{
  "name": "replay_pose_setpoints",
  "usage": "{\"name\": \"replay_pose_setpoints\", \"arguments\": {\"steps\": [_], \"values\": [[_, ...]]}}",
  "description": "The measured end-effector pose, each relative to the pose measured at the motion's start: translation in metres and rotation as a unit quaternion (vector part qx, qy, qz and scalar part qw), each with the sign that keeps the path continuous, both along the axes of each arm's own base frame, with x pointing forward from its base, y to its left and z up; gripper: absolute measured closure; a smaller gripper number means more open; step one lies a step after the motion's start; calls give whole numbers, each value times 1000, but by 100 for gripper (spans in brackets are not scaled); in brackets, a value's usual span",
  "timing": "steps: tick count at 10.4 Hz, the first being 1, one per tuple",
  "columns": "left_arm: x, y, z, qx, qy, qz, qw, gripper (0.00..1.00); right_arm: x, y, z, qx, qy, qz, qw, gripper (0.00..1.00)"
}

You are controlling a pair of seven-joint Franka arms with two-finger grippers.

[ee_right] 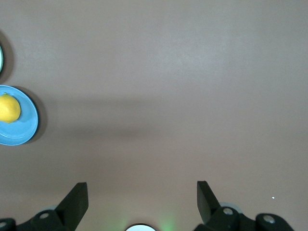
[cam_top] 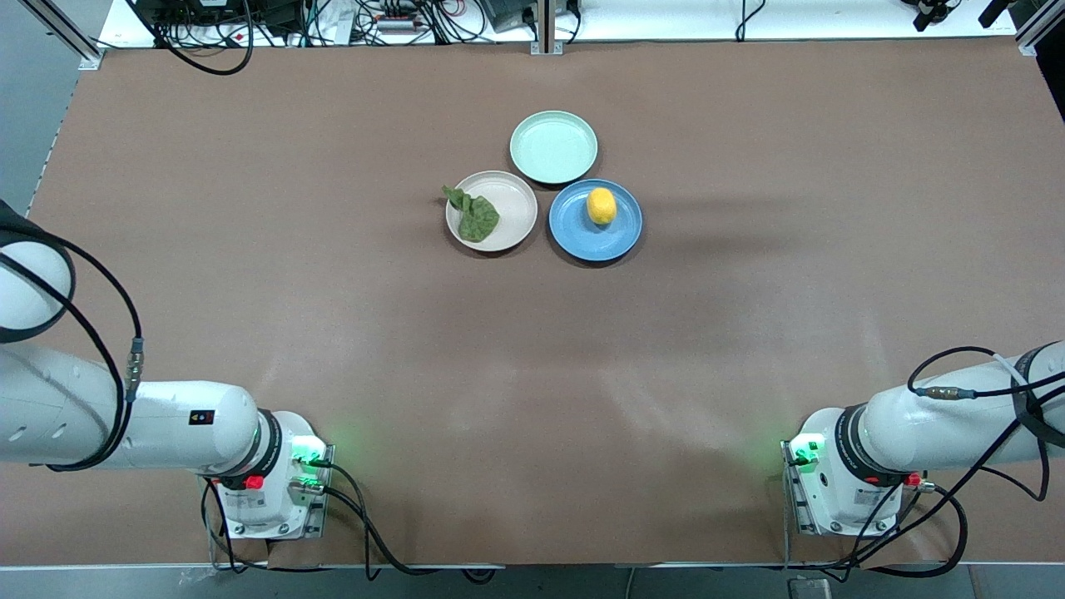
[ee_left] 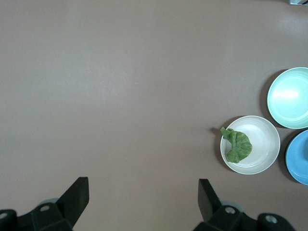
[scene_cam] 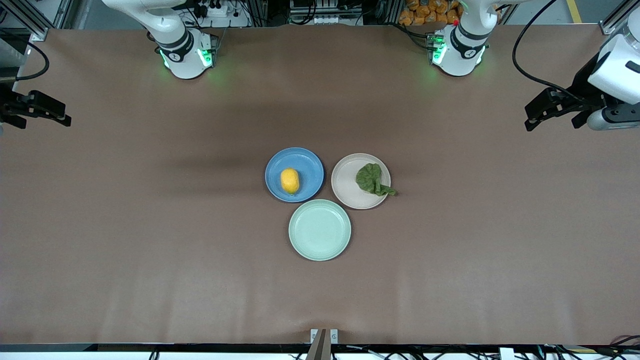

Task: Place lemon and lettuce in plates

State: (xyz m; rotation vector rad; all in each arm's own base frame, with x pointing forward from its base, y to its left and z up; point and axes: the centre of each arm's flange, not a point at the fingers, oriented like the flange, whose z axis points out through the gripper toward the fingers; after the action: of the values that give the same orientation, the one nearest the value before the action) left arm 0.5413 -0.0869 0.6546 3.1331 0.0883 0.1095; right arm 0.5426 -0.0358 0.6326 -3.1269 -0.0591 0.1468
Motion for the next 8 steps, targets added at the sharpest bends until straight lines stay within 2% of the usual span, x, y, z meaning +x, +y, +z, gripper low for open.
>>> {"name": "replay_pose_setpoints", "arguments": {"steps": [5, 8], "values": [[1, 4, 0, 4, 0, -56, 998, 0, 0, 0, 0, 0, 0, 0, 1000, 0], [1, 8, 0, 5, 1, -58, 998, 0, 0, 0, 0, 0, 0, 0, 1000, 0]]}}
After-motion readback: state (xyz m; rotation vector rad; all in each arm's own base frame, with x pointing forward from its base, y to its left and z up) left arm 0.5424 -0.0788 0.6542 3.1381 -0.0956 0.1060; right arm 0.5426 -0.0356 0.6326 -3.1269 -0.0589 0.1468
